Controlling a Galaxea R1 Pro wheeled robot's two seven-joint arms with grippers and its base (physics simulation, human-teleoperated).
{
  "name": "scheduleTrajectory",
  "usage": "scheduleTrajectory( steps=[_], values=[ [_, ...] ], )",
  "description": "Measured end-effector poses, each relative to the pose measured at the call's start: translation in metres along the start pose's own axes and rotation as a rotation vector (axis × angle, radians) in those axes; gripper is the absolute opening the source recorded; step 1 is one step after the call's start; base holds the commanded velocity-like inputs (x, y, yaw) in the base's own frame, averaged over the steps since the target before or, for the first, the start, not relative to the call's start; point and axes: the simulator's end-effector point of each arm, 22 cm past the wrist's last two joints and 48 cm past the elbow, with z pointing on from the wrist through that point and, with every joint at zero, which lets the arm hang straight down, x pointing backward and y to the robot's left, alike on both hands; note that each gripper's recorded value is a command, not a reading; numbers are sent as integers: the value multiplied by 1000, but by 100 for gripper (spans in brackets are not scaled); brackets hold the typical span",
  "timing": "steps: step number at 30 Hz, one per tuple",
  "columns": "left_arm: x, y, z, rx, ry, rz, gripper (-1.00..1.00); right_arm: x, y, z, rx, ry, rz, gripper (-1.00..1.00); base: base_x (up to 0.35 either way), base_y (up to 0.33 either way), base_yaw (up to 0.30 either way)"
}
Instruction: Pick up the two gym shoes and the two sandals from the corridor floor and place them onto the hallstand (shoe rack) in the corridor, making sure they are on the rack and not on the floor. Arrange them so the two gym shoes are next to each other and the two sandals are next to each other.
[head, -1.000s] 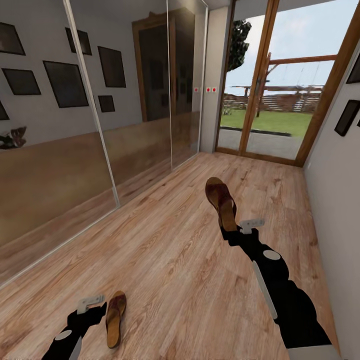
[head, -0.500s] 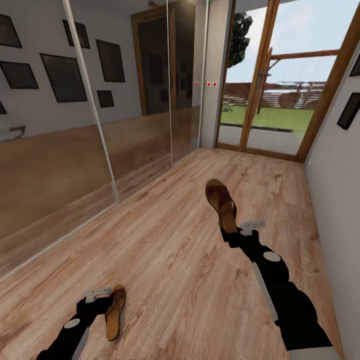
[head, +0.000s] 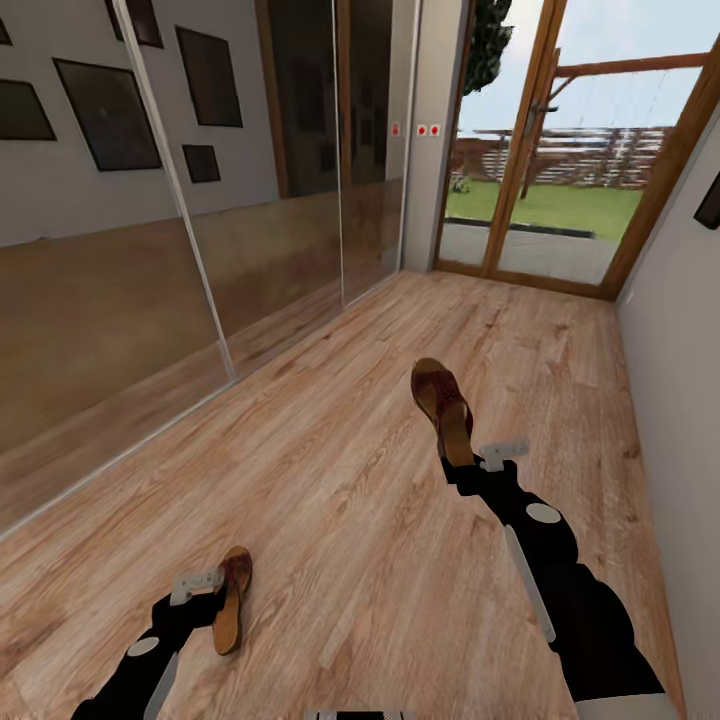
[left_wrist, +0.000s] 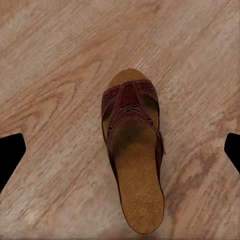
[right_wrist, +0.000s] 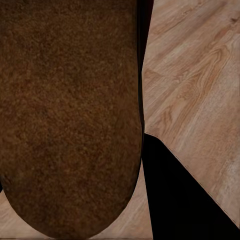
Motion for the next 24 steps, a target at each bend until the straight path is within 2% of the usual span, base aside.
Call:
scheduleTrajectory(
  steps=[12, 14, 16, 17, 18, 21, 24],
  values=[
    [35, 2, 11, -10, 62, -1, 100, 39, 2, 18, -6, 66, 6, -100, 0, 0, 0],
    [41, 1, 13, -11, 71, -13, 100, 46, 3, 21, -7, 78, 7, -100, 0, 0, 0],
    [45, -4, 14, -13, 75, -95, 100, 52, 3, 24, -8, 89, 8, -100, 0, 0, 0],
    [48, -6, 15, -13, 78, -115, 100, 56, 3, 25, -9, 94, 9, -100, 0, 0, 0],
    [47, -15, 16, -10, 65, -191, 100, 59, 3, 26, -9, 100, 9, -100, 0, 0, 0],
    [47, -16, 18, -16, 36, -224, 100, 70, 4, 30, -11, 118, 11, -100, 0, 0, 0],
    [55, -15, 20, -20, 45, -224, 100, 80, 5, 34, -12, 135, 12, -100, 0, 0, 0]
  ],
)
